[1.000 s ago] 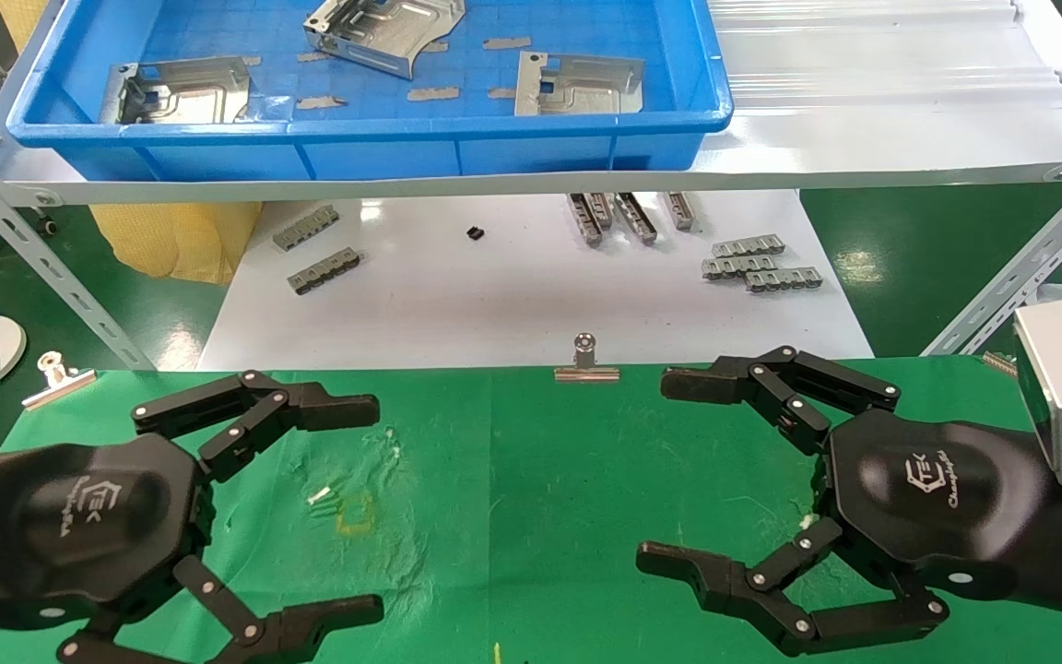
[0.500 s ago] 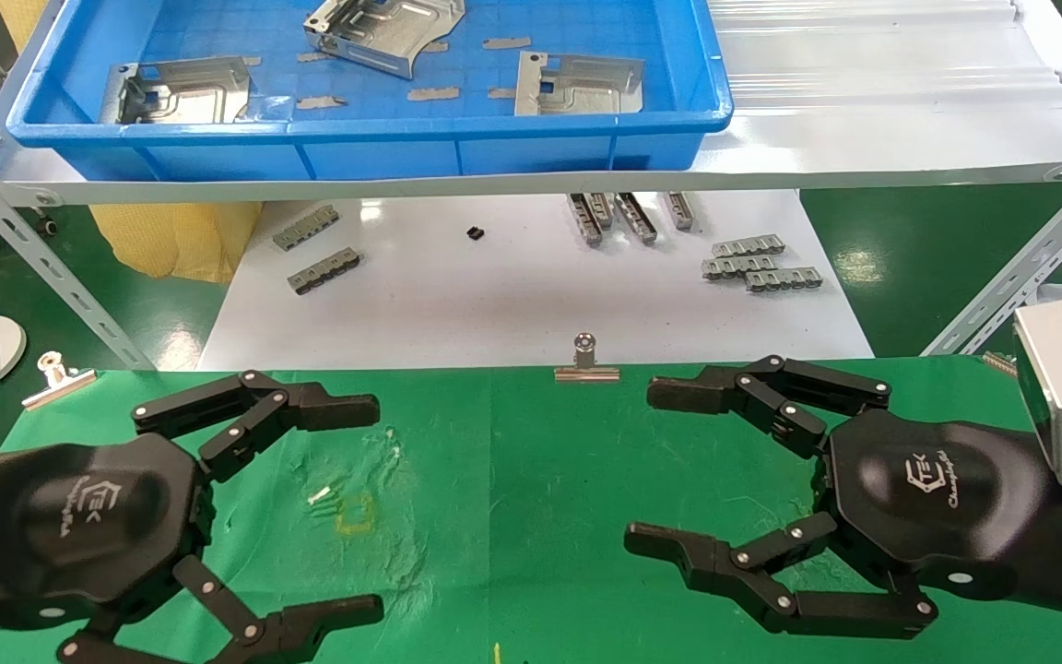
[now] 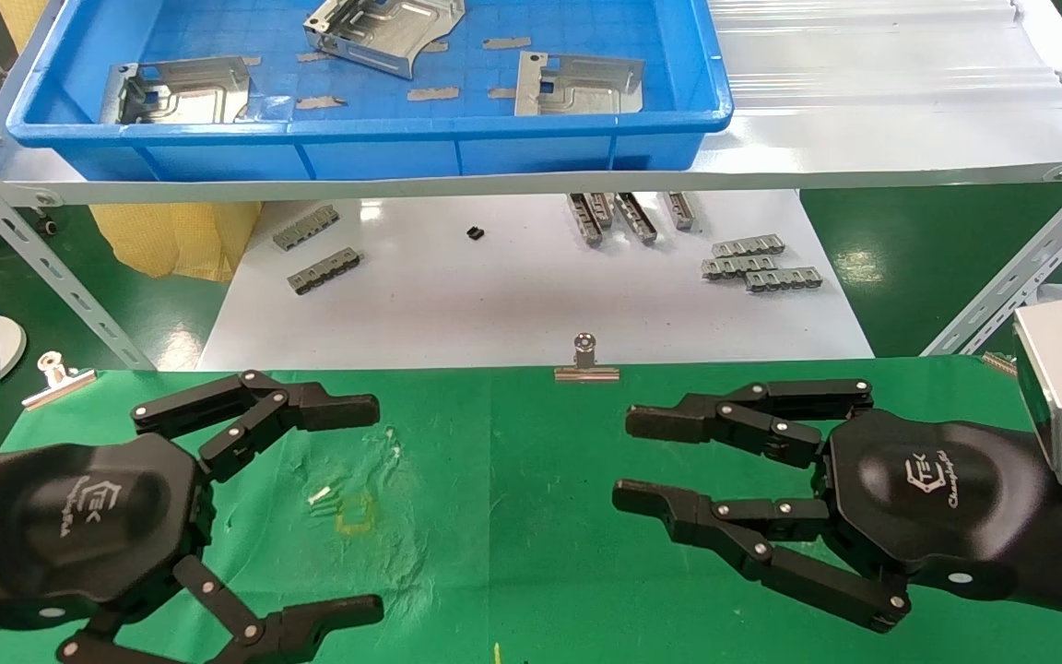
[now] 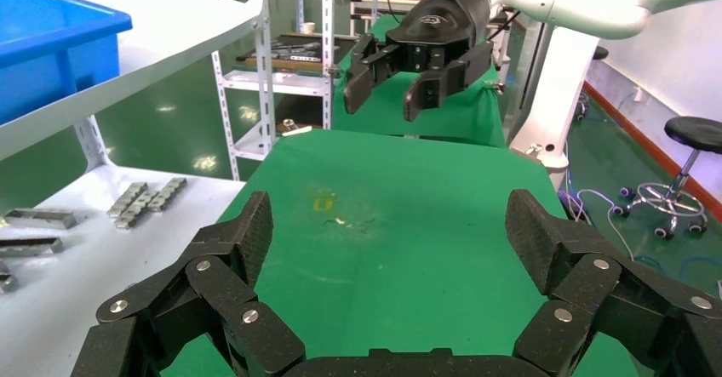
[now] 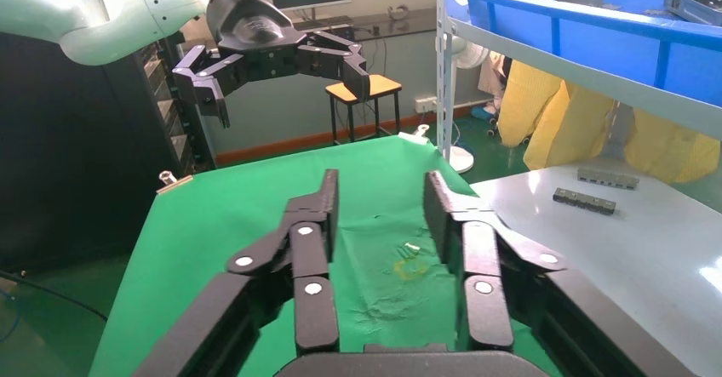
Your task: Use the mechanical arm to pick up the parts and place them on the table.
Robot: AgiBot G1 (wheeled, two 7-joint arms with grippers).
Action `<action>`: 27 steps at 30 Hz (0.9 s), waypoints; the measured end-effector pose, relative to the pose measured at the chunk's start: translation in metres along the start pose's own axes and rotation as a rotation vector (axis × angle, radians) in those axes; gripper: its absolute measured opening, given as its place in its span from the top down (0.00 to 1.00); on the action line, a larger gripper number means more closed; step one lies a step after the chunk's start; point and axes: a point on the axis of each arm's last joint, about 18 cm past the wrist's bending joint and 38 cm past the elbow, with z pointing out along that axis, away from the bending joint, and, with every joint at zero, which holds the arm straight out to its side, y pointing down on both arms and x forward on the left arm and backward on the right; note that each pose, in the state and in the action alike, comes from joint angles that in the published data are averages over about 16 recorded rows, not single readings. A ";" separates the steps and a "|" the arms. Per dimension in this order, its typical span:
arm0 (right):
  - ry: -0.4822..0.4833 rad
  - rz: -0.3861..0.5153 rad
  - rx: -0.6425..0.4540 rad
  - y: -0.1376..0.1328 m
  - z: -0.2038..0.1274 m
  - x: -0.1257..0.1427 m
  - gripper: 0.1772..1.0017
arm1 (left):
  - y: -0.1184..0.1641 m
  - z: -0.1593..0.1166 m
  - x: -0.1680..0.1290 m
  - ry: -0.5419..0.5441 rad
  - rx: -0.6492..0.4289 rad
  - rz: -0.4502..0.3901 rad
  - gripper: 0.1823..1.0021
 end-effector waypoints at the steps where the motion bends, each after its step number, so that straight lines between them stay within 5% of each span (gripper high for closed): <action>1: 0.000 0.000 0.000 0.000 0.000 0.000 0.57 | 0.000 0.000 0.000 0.000 0.000 0.000 0.00; 10: 0.000 0.000 0.000 0.000 0.000 0.000 0.81 | 0.000 0.000 0.000 0.000 0.000 0.000 0.00; 18: 0.000 0.000 0.000 0.000 0.000 0.000 0.92 | -0.005 0.001 -0.006 -0.011 -0.002 0.017 0.00; 27: 0.000 0.000 0.000 0.000 0.000 0.000 0.98 | -0.045 0.018 -0.070 -0.129 -0.016 0.095 0.00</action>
